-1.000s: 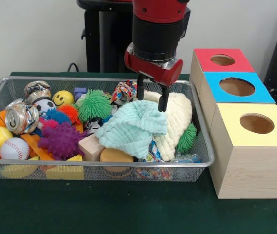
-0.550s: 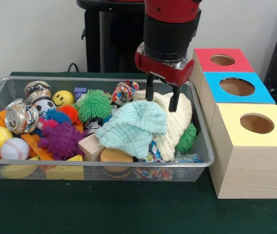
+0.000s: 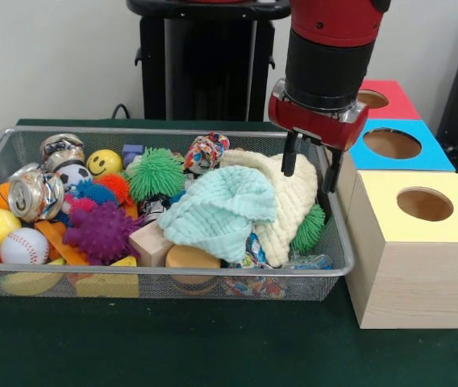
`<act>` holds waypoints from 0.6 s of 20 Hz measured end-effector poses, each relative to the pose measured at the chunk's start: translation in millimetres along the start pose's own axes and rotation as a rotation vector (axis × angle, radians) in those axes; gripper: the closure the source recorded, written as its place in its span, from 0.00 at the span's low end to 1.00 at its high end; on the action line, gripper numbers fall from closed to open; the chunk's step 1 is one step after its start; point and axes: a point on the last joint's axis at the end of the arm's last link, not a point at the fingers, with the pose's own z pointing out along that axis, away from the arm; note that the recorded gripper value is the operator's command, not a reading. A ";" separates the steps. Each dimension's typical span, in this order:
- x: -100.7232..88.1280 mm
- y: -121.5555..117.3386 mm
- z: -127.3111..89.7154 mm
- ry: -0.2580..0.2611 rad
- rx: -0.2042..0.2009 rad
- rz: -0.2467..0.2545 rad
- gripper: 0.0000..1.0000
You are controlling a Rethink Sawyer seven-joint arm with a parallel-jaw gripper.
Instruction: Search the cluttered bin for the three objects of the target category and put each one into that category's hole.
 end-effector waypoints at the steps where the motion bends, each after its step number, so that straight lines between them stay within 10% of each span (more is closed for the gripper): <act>1: 0.0 0.7 0.5 0.002 -0.002 0.002 0.00; 12: -6.5 -4.4 2.4 0.006 0.000 0.028 0.00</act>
